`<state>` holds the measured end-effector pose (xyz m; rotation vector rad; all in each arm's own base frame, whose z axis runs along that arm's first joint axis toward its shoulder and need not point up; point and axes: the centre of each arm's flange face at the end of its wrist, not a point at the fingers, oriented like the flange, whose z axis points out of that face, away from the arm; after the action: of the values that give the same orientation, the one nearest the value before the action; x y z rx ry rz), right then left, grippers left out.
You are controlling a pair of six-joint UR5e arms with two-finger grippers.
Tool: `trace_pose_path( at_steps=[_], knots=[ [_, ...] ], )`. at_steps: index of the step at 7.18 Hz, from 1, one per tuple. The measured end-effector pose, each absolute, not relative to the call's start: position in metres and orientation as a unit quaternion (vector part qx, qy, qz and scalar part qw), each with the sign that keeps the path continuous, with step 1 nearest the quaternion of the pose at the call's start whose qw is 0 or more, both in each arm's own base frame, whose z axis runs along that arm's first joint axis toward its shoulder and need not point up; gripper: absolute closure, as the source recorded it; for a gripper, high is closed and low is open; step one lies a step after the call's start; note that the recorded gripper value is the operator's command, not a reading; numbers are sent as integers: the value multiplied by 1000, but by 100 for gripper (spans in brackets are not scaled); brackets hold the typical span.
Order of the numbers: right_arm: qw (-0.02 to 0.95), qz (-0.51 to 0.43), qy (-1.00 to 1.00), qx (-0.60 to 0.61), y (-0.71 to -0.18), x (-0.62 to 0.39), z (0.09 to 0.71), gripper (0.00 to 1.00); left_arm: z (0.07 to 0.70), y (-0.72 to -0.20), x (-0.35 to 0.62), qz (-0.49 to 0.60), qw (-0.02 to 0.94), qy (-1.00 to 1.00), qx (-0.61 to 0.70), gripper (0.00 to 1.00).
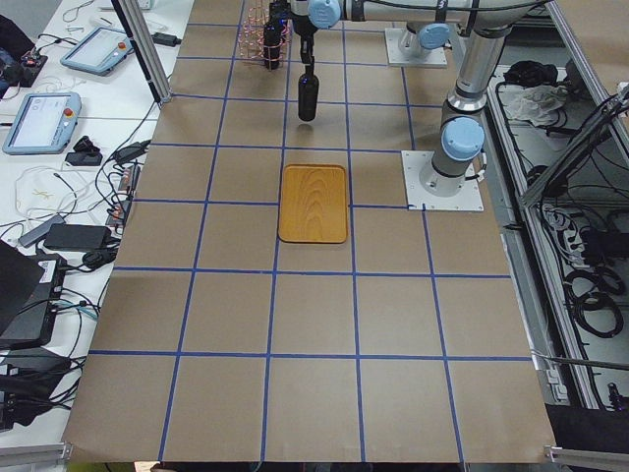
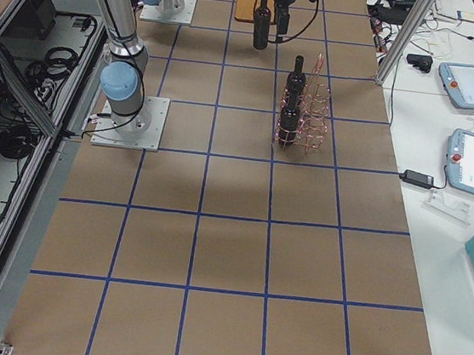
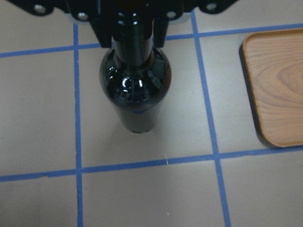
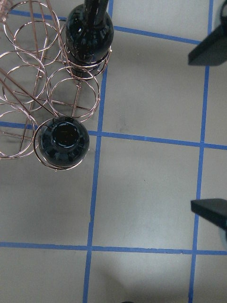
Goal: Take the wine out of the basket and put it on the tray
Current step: 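Carry the bottle with the left gripper and lay it on the wooden tray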
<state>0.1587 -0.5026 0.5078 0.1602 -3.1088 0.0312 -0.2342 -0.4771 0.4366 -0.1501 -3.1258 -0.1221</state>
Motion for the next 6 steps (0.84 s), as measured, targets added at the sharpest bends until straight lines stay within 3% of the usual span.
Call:
trace_pose_path(
  at_steps=[3, 6],
  knots=[
    [14, 9, -999, 51, -502, 159, 508, 0, 470, -459, -104, -79, -23, -991, -108, 100],
    [14, 9, -999, 51, -502, 159, 507, 0, 465, -449, 18, -72, -49, -991, -99, 100]
  ],
)
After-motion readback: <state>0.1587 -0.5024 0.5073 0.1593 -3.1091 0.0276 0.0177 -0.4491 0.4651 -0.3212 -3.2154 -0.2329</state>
